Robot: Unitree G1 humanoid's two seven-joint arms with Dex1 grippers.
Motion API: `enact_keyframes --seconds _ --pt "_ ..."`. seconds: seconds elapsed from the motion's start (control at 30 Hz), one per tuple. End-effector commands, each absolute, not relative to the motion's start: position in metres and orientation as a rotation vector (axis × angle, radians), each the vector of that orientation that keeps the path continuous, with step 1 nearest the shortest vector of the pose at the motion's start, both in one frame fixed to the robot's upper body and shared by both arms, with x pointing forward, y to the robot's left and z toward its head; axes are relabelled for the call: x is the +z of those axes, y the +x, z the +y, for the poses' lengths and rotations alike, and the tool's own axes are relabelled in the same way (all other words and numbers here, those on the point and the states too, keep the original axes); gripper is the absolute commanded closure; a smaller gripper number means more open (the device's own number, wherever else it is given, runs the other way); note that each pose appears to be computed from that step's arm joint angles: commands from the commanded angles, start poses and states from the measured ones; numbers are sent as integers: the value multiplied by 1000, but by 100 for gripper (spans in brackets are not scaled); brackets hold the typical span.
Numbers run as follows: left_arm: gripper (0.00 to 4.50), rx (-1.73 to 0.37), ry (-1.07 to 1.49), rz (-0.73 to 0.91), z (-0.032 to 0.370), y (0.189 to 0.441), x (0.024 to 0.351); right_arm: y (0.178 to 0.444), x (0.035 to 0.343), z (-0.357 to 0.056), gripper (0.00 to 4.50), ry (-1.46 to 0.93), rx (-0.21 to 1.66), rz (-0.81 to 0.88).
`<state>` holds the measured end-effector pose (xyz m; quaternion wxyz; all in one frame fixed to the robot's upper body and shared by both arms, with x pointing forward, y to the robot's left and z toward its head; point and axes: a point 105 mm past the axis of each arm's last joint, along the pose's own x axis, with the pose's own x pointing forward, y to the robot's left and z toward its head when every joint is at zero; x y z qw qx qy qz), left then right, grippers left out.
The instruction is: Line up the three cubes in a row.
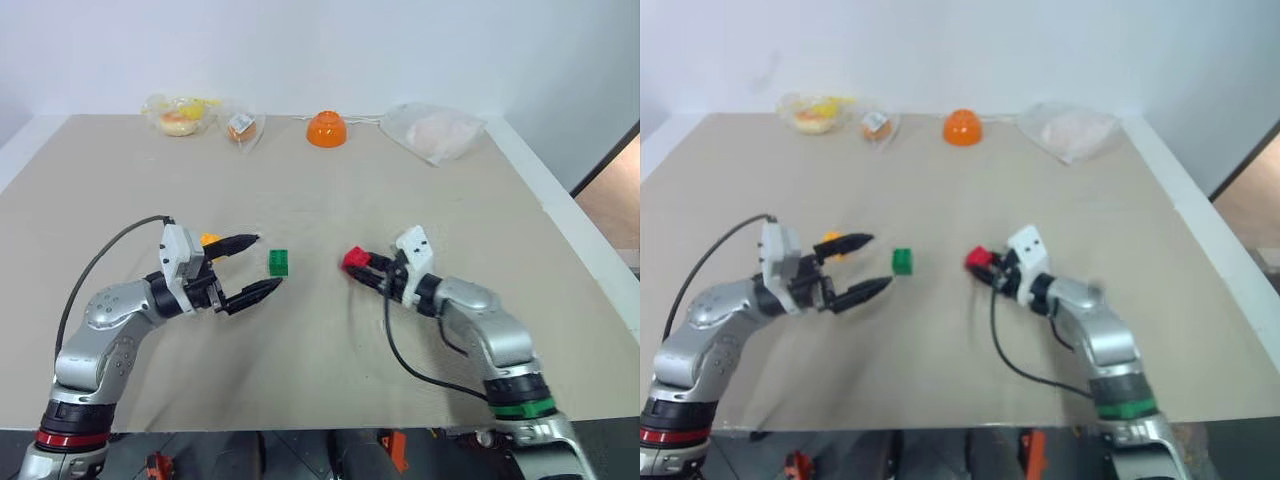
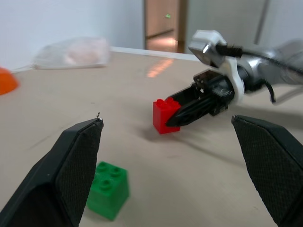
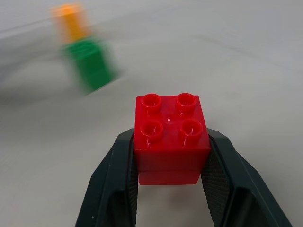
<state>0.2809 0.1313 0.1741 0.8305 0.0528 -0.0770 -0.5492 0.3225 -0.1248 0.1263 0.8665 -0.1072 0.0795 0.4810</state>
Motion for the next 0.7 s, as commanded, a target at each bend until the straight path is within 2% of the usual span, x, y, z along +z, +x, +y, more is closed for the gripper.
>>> enact_keyframes --seconds 0.03,0.2,0.43,0.7 --pt "0 -1207 162 -177 137 282 180 300 126 -132 325 -296 1206 211" --pt "0 -1224 168 -166 142 282 178 311 120 -145 325 -412 1206 188" --pt "0 -1235 152 -164 140 281 177 318 114 -134 325 -499 1320 172" --pt "0 -1216 137 -157 144 280 177 306 115 -116 325 -464 1486 167"
